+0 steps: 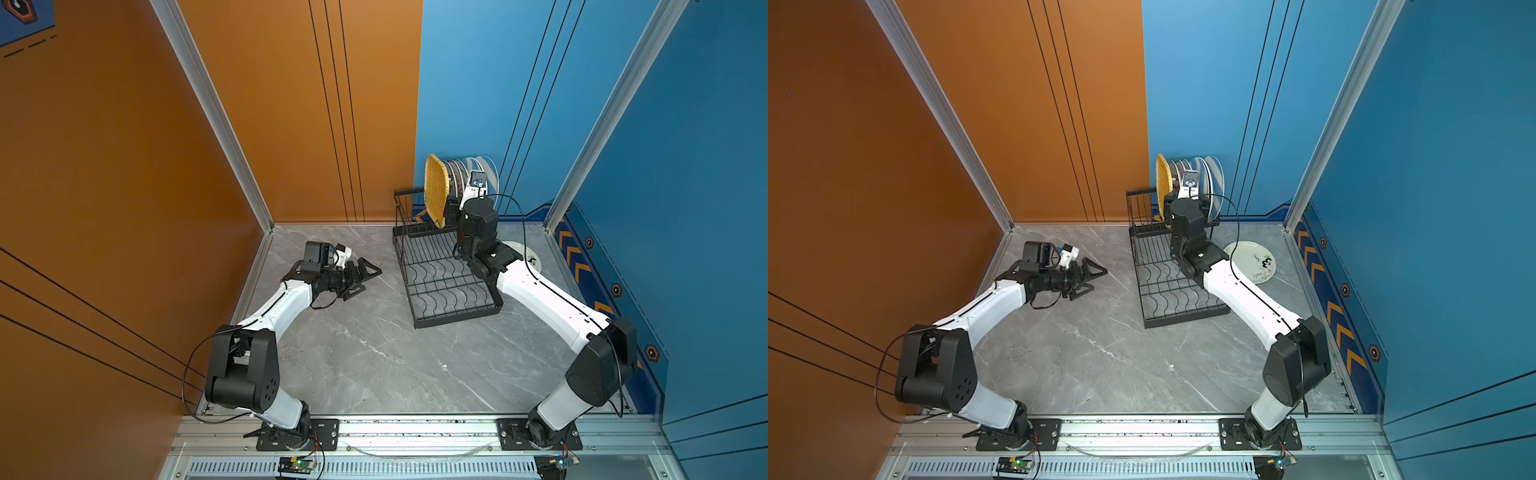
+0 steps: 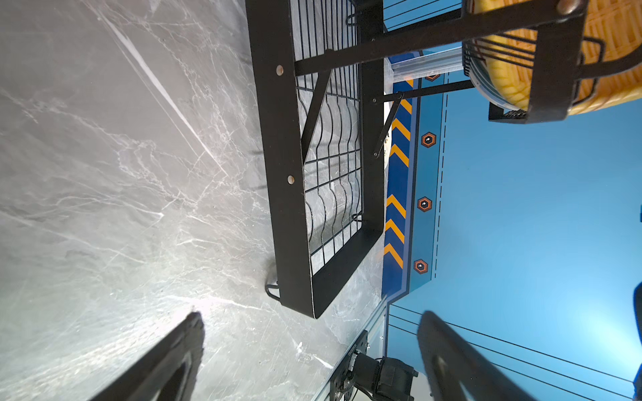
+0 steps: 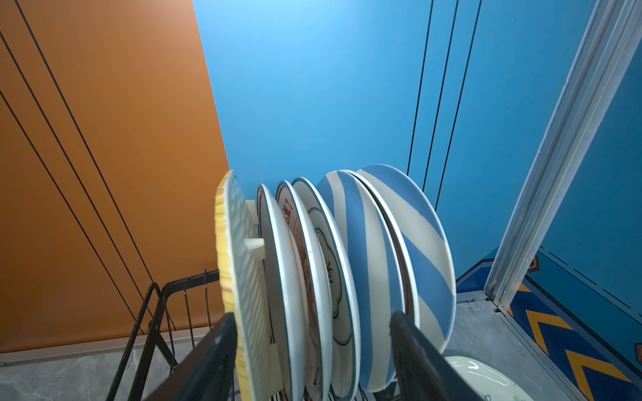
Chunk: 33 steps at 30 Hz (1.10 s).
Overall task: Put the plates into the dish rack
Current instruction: 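Open right gripper and withdraw it from the tray toward the floral plate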
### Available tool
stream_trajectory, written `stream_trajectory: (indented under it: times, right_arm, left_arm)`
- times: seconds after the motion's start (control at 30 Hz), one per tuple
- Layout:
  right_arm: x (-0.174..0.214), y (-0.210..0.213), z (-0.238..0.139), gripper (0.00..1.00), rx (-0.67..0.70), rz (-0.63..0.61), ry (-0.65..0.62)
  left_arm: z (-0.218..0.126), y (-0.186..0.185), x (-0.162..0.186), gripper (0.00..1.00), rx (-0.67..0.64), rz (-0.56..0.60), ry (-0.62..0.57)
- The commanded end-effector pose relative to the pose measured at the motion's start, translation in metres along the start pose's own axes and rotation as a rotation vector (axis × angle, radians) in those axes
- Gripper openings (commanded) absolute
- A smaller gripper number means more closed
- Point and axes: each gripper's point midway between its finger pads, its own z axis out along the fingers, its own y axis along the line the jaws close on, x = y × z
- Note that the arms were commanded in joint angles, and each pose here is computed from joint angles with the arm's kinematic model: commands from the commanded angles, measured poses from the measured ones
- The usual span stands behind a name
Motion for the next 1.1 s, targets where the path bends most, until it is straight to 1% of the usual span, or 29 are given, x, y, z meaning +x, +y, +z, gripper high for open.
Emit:
stream_trajectory:
  times: [0.0, 0.1, 0.23, 0.3, 0.47, 0.57, 0.63, 0.9, 1.0, 1.07]
  right_arm:
    - [-0.004, -0.007, -0.015, 0.71, -0.008, 0.032, 0.015]
    - [-0.003, -0.018, -0.024, 0.74, -0.004, 0.045, 0.037]
    - [0.008, -0.039, -0.038, 0.75, 0.007, 0.069, 0.112]
    - [0.018, -0.053, -0.046, 0.75, 0.015, 0.082, 0.158]
    - [0.049, -0.098, -0.066, 0.76, 0.073, 0.161, 0.276]
    - [0.072, -0.126, -0.074, 0.77, 0.104, 0.219, 0.354]
    - [0.09, -0.147, -0.076, 0.77, 0.133, 0.279, 0.422]
    - [0.177, -0.207, -0.065, 0.83, 0.205, 0.534, 0.693]
    - [0.201, -0.222, -0.059, 0.84, 0.222, 0.586, 0.76]
    - [0.213, -0.231, -0.055, 0.84, 0.234, 0.618, 0.778]
  left_arm:
    - [0.004, 0.003, 0.001, 0.97, 0.004, -0.008, 0.011]
    - [0.004, 0.003, 0.001, 0.97, 0.001, -0.004, 0.006]
    - [0.004, 0.003, 0.0, 0.97, -0.01, 0.013, -0.004]
    - [0.005, 0.004, 0.0, 0.97, -0.014, 0.014, -0.003]
    - [0.009, 0.005, 0.003, 0.97, -0.021, 0.015, 0.008]
    - [0.011, 0.007, 0.005, 0.98, -0.025, 0.017, 0.015]
    - [0.013, 0.008, 0.006, 0.98, -0.027, 0.018, 0.019]
    - [0.02, 0.013, 0.009, 0.99, -0.04, 0.024, 0.036]
    - [0.022, 0.012, 0.01, 0.99, -0.042, 0.028, 0.04]
    - [0.023, 0.012, 0.011, 0.99, -0.043, 0.031, 0.041]
